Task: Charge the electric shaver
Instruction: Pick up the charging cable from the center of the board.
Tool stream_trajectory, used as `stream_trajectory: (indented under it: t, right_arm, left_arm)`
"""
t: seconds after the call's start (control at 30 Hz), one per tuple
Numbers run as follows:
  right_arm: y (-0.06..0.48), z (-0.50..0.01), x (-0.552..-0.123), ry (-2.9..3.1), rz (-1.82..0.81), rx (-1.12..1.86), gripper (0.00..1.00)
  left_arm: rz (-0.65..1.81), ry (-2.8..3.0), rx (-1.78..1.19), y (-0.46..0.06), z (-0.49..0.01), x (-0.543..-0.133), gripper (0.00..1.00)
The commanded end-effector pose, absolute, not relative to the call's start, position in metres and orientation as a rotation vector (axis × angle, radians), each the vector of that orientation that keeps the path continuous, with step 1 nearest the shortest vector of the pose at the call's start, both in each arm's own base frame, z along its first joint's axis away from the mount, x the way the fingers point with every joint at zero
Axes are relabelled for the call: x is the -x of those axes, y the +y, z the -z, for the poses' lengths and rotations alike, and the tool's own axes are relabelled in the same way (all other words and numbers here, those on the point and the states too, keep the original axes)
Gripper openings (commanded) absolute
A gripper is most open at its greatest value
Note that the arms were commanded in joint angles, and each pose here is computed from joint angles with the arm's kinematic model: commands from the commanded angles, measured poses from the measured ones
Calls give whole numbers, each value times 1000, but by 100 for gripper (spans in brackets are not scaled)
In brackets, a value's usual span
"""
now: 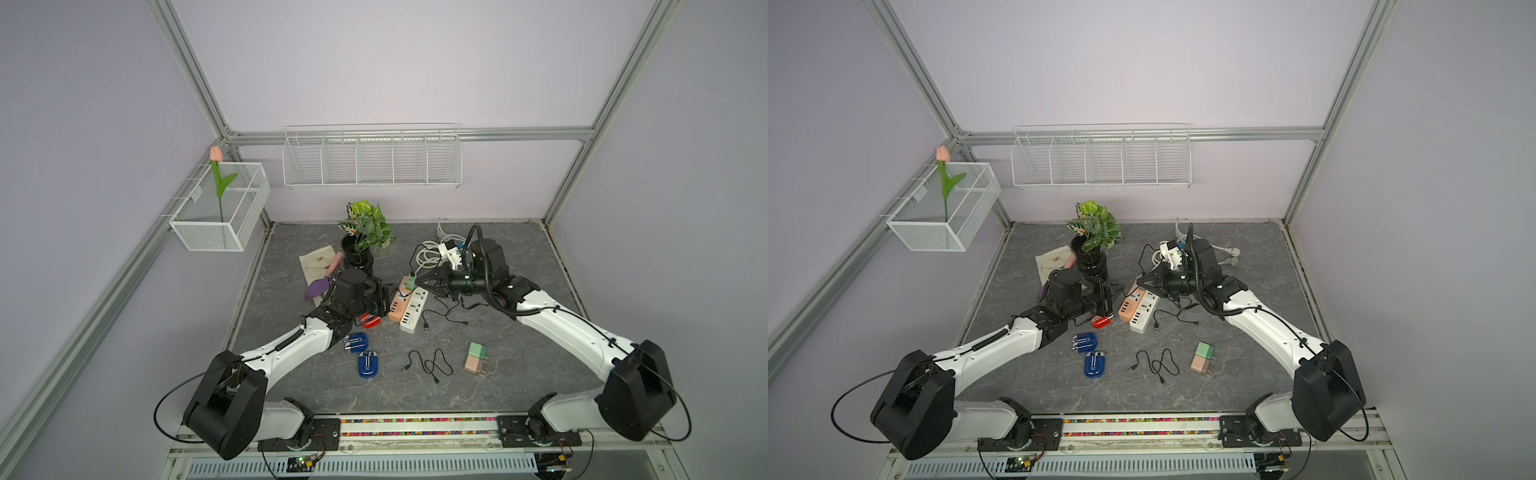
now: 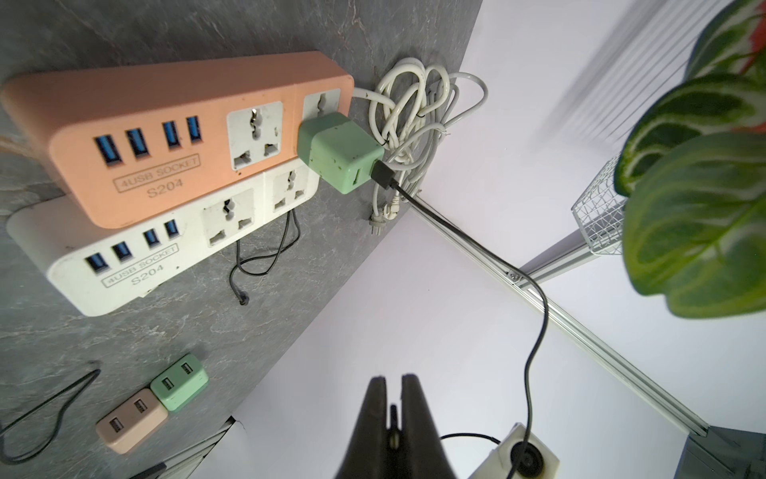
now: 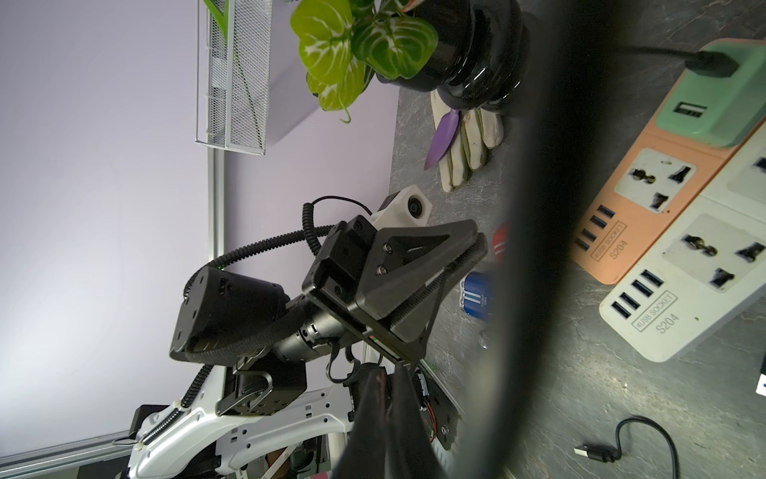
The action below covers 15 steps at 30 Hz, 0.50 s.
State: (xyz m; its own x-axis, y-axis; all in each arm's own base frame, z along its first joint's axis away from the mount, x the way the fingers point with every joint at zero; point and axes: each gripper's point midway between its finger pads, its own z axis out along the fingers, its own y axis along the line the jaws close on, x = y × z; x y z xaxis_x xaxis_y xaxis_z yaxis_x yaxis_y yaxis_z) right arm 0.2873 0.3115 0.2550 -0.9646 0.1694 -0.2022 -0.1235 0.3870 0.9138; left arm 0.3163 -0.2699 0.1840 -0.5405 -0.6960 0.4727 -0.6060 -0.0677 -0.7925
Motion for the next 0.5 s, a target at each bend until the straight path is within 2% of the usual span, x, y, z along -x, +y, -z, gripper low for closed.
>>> stream_trajectory:
  t: [0.0,0.07,0.1,0.2,0.27,0.37,0.47]
  right_arm:
    - [306,-262,-282,2362,-1630,-36,7]
    - [304,-261,-282,2367,-1619,-47,8]
    - [303,-260,-282,2378,-1610,-59,16]
    - [300,-259,-280,2414,-1597,-121,50]
    - [299,-263,-277,2420,-1608,-173,66]
    - [300,-270,-269,2447,-1612,-229,76]
    - [301,-275,-262,2468,-1613,-272,78]
  left_arm:
    - [1703,2045,1539,-265,-187,-315,0]
    - [1698,2013,1540,-262,-191,-318,0]
    - [1696,1983,1540,-259,-196,-320,0]
    - [1665,1895,1543,-251,-209,-327,0]
    - [1638,1829,1536,-247,-220,-333,0]
    - [1637,1714,1533,-246,-234,-339,0]
    - [1680,1635,1527,-254,-246,-348,0]
